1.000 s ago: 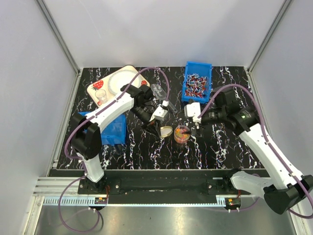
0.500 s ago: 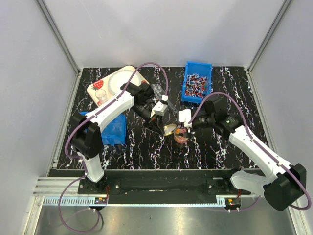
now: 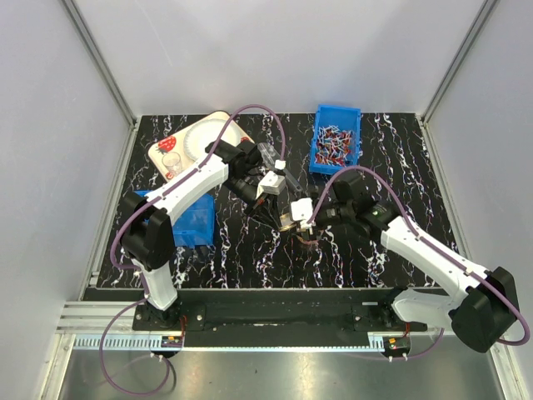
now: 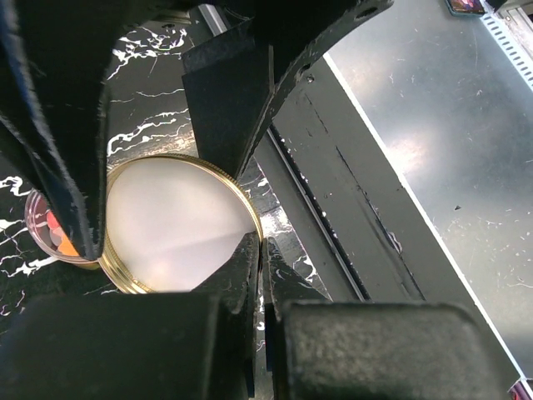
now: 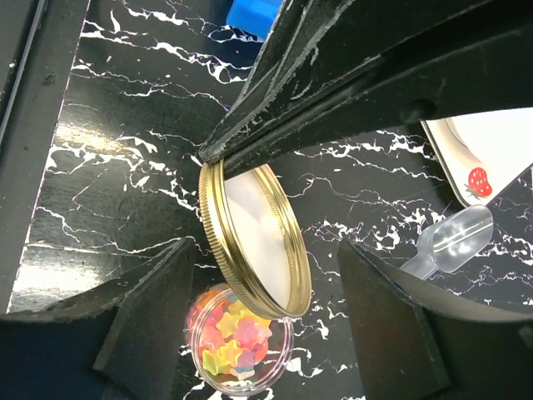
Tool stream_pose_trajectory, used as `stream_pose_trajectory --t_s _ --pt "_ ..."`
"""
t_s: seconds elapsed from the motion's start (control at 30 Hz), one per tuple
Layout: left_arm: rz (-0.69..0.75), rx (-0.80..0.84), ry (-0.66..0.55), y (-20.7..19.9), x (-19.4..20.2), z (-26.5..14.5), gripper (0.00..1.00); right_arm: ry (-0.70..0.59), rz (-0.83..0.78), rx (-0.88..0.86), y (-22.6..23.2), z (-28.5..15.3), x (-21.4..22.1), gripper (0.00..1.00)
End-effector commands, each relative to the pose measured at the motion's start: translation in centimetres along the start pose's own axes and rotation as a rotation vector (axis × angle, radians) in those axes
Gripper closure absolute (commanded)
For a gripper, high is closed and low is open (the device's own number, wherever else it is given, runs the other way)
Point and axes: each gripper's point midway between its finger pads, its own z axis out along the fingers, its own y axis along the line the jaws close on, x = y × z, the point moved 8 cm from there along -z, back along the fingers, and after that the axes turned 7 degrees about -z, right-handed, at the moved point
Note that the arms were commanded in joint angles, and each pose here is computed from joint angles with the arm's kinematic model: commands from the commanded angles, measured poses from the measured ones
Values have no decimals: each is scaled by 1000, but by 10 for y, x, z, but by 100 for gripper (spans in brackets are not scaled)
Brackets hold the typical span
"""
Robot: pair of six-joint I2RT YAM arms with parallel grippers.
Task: Pack the candies
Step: Pick up the bottle lid at the center of the board.
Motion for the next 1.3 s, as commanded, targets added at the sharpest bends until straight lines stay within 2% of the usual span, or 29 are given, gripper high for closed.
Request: stream_pose_trajectory --t_s 0.0,0.07,0.1,0.13,0.3,0.4,0.43,0.53,0.57,0.67,0.7,0.73,0.77,0.83,0.9,0.93,1.07,1.13,1.2,1.23,1.27 --pt "-167 72 -32 -29 -6 -2 100 3 -53 12 -3 4 -3 30" --pt "-170 74 -35 -29 -6 -1 100 10 -58 16 -3 6 -2 34" --pt "-171 76 -35 -30 -6 -1 100 14 -57 20 -4 7 -1 40" --pt "-169 73 -37 -30 -6 -2 100 20 -62 29 -4 8 0 42" --pt "-173 75 -41 -31 -6 -1 100 23 -67 34 -4 10 0 46" --pt "-169 74 -40 -31 -7 -2 100 19 -70 32 -4 9 -3 58" --pt "-172 74 -38 -31 -6 -2 100 21 -68 26 -3 8 -3 66" --pt "-170 74 -36 -30 -7 -1 98 18 -65 18 -3 4 -7 81" --pt "-170 72 -39 -30 -8 -2 96 16 -61 12 -2 3 -8 83" --pt "-171 70 -41 -29 -11 -3 82 6 -52 -1 0 -1 -14 84" --pt "-174 69 -38 -29 -11 -3 73 9 -43 -10 0 -3 -15 84" --pt "-170 66 -36 -29 -12 -4 60 11 -39 -14 1 -4 -16 84" --pt "-166 56 -39 -28 -14 -7 54 15 -36 -16 1 -6 -16 84" --pt "-147 37 -38 -29 -16 -12 44 27 -27 -18 1 -9 -19 84" --pt "-130 7 -67 -29 -19 -23 39 33 -13 -31 3 -13 -21 84" --pt "-124 -16 -86 -27 -19 -31 32 32 -3 -37 4 -14 -22 85" --pt "-90 -72 -94 -25 -20 -44 24 24 62 -22 4 -19 -29 85" --pt "-101 -95 -83 -28 -20 -46 23 21 98 -12 2 -20 -32 86" --pt "-34 -176 -67 -16 -23 -49 21 7 146 -1 -3 -22 -39 87" --pt "-112 -218 -67 -27 -22 -48 21 1 157 3 -4 -23 -41 87" --pt "-10 -346 -39 -10 -27 -54 20 -13 178 4 -6 -25 -46 87"
